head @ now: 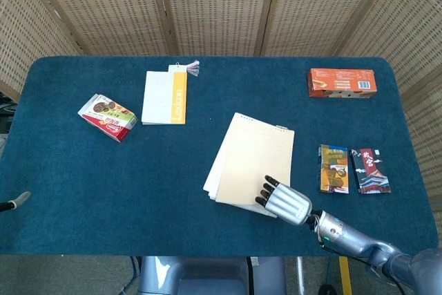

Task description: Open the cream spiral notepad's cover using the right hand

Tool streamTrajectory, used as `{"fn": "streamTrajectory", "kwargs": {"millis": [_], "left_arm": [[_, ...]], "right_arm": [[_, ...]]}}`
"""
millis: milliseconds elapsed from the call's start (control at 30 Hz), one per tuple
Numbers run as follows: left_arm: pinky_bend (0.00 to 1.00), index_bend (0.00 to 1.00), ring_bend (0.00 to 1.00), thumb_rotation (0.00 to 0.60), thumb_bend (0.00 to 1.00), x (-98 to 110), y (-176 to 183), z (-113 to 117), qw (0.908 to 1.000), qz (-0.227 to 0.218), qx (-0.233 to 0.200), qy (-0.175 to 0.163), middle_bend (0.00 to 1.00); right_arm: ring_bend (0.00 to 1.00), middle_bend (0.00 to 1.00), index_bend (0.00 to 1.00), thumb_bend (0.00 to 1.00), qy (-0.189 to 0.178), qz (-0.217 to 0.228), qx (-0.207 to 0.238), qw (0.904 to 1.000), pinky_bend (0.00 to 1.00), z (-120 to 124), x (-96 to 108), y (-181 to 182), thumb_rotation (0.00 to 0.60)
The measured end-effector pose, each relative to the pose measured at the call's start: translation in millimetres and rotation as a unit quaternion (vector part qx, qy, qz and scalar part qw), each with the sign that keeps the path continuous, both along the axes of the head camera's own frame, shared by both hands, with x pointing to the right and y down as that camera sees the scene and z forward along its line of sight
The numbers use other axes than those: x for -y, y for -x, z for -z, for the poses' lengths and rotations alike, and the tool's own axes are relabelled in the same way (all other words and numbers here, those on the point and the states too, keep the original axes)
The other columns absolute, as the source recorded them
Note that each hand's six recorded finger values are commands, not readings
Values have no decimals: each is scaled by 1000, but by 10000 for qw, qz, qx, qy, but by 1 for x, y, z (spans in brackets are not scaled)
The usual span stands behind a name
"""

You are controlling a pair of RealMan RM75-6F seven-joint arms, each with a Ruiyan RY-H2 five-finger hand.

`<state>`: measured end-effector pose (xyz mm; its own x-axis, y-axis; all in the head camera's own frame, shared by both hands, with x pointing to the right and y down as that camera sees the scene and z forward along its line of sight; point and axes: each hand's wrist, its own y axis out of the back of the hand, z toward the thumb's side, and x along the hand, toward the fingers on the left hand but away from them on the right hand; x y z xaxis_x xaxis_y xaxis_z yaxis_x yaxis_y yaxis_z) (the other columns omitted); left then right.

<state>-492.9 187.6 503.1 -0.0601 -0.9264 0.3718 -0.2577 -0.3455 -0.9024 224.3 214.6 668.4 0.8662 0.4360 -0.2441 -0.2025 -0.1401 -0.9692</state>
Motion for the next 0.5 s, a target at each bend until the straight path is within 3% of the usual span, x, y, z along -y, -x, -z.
{"fn": "streamTrajectory", "kwargs": {"millis": [333, 500], "left_arm": [[0, 0, 0, 600, 0, -1, 0, 1, 10000, -6, -7, -7, 0], [0, 0, 0, 600, 0, -1, -1, -1, 10000, -12, -7, 25, 0]], "right_arm": [[521, 644, 627, 646, 225, 642, 323, 9972, 331, 21, -37, -4, 600], [521, 644, 626, 646, 365, 598, 440, 9966, 337, 26, -40, -4, 600]]}}
